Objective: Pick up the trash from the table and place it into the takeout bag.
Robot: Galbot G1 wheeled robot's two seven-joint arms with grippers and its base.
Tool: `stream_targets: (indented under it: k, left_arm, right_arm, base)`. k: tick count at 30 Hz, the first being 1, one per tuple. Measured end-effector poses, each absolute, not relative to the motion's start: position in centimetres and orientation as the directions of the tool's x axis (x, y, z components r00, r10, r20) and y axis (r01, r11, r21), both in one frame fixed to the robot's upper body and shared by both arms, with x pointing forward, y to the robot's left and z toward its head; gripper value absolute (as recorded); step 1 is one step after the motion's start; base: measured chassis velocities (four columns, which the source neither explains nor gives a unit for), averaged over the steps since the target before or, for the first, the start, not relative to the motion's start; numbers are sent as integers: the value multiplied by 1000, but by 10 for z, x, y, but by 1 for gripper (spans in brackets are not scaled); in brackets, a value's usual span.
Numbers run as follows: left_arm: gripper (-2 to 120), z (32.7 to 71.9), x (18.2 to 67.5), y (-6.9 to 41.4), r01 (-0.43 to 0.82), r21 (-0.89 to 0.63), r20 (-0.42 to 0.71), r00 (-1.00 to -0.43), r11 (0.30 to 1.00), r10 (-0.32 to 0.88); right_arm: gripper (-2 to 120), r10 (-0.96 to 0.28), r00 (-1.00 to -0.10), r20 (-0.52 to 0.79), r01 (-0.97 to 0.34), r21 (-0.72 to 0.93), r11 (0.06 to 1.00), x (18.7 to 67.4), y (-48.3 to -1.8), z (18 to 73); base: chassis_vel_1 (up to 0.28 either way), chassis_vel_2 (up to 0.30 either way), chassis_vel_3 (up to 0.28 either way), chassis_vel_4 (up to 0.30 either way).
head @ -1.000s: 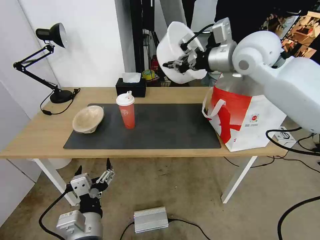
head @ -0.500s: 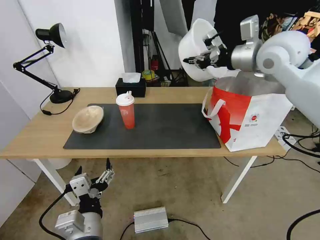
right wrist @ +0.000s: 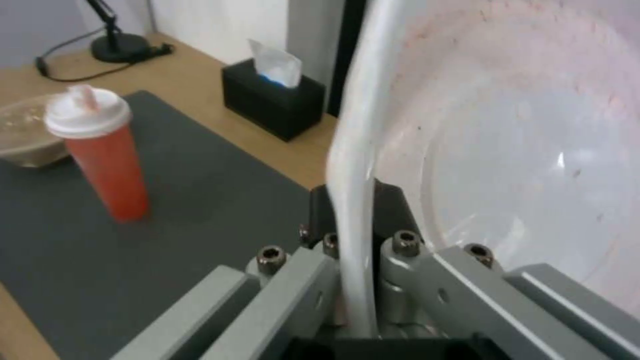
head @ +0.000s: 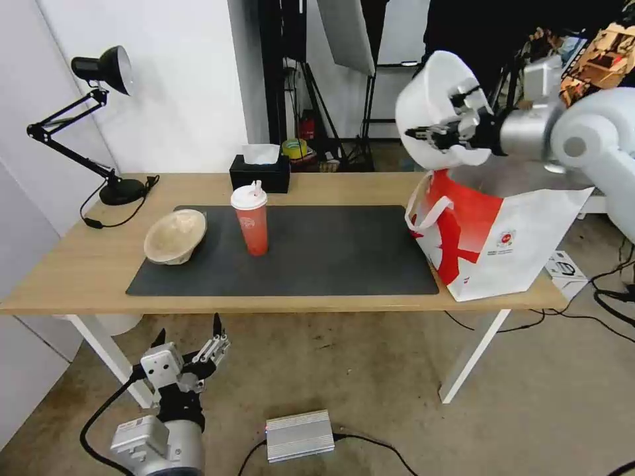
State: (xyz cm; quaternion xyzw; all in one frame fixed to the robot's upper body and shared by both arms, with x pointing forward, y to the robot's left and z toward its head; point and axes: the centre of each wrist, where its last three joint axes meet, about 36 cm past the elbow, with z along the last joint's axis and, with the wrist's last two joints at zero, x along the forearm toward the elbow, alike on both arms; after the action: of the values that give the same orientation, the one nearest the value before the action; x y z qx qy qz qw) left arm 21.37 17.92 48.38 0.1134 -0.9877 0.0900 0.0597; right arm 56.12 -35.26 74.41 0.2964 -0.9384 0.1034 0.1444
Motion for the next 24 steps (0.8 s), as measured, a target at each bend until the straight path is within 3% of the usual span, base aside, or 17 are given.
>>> stream_targets:
  k: [24]
  left_arm:
    - [100,478,212,174,-219,-165,160,-968,962,-193]
  right_arm:
    - [0,-490,-814,312,-536,-78,841,552,-383,733]
  base:
    - [0,0,0,0]
